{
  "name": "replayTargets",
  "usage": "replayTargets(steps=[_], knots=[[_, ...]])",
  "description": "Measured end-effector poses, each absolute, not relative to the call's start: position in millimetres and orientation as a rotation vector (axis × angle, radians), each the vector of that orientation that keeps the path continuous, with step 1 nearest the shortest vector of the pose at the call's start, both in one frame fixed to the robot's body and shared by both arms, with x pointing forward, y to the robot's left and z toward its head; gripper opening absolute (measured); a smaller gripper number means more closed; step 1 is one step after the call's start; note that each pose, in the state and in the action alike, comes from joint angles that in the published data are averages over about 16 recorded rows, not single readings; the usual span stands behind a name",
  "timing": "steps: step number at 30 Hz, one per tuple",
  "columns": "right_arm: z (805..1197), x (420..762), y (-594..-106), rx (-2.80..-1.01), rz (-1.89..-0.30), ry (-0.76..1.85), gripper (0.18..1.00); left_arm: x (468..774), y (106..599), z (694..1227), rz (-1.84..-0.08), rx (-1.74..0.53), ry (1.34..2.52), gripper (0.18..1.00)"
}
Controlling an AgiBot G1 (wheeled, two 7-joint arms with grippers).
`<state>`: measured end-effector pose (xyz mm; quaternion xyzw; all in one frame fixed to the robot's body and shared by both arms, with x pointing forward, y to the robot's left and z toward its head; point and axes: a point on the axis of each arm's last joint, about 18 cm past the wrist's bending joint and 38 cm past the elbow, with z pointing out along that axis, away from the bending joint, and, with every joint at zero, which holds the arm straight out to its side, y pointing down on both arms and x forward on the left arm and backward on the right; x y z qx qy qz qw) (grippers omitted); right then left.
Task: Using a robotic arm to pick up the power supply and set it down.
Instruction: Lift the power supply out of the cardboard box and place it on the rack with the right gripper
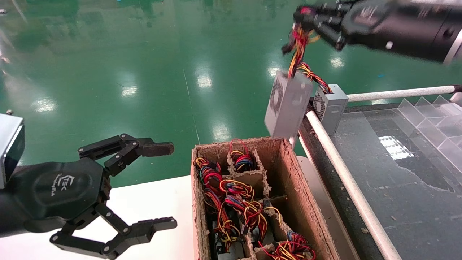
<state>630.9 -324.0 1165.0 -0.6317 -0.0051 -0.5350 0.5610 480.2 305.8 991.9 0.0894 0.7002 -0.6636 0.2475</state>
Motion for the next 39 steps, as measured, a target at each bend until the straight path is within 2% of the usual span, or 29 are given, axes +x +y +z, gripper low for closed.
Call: replayTargets(steps=[10, 19, 28, 39], knots=[[1220, 615, -350, -1.435, -1.427, -0.005, 0.271, 480, 306, 992, -1.809, 0.244, 1.909, 1.001], [1242, 599, -397, -1.415, -1.538, 0.078, 0.271, 480, 306, 992, -1.809, 0.244, 1.909, 1.001], [1234, 585, -456, -1.434, -1.633, 0.196, 0.267, 480, 306, 992, -1.809, 0.244, 1.909, 1.001], [1193, 587, -510, -1.494, -1.657, 0.369, 0.262, 480, 306, 992, -1.809, 0.244, 1.909, 1.001]])
